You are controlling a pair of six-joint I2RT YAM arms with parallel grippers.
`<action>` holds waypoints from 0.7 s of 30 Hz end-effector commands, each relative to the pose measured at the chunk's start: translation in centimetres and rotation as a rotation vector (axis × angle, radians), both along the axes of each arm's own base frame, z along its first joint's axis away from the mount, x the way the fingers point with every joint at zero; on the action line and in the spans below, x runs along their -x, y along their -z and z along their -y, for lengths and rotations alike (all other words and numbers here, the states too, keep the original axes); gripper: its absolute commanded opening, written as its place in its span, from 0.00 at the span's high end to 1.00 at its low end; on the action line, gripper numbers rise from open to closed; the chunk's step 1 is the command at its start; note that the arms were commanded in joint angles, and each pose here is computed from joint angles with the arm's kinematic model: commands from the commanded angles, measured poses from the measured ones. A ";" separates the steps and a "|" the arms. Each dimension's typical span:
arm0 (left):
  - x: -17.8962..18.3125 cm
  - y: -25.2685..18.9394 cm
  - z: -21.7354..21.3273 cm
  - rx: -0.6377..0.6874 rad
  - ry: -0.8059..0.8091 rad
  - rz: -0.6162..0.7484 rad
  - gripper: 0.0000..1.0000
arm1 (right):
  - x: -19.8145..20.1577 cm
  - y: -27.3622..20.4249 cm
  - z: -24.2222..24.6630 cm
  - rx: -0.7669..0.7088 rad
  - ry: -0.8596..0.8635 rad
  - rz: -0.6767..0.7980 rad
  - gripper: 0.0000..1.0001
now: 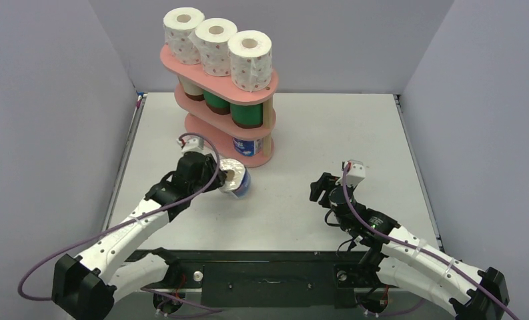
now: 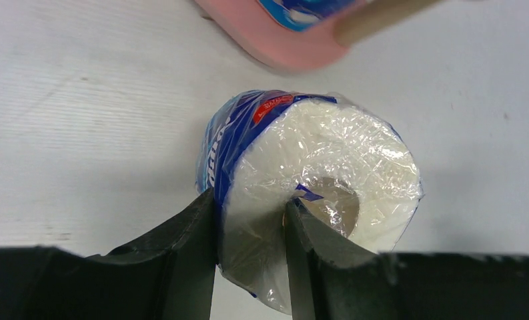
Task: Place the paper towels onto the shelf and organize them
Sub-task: Pick up the paper towel from the center of the board, then place the paper towel on the shelf.
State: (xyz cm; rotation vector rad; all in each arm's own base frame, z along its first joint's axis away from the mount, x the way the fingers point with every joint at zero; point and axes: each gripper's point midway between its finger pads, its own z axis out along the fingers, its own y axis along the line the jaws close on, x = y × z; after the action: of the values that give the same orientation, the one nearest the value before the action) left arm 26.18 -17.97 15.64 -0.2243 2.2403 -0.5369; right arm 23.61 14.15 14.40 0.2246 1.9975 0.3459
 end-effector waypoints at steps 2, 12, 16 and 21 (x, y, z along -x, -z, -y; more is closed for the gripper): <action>-2.7 -0.7 -5.8 0.025 -0.227 0.020 0.78 | -0.8 -0.8 -0.1 -0.012 0.012 0.039 0.41; -9.6 -2.5 -12.8 0.120 -0.500 0.031 0.77 | -1.0 -1.3 -0.1 0.008 -0.011 0.053 0.41; -12.1 -3.2 -13.2 0.132 -0.530 0.034 0.78 | -0.9 -1.0 0.0 0.017 -0.017 0.046 0.41; -14.5 -3.6 -13.2 0.139 -0.552 0.042 0.78 | -0.7 -0.9 0.4 0.021 -0.013 0.045 0.42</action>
State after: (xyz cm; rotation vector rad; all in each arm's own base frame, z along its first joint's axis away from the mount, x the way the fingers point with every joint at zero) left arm 36.50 -4.43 14.24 -0.8669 2.1512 -0.2886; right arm 24.09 13.98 14.63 0.1854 1.9874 0.3281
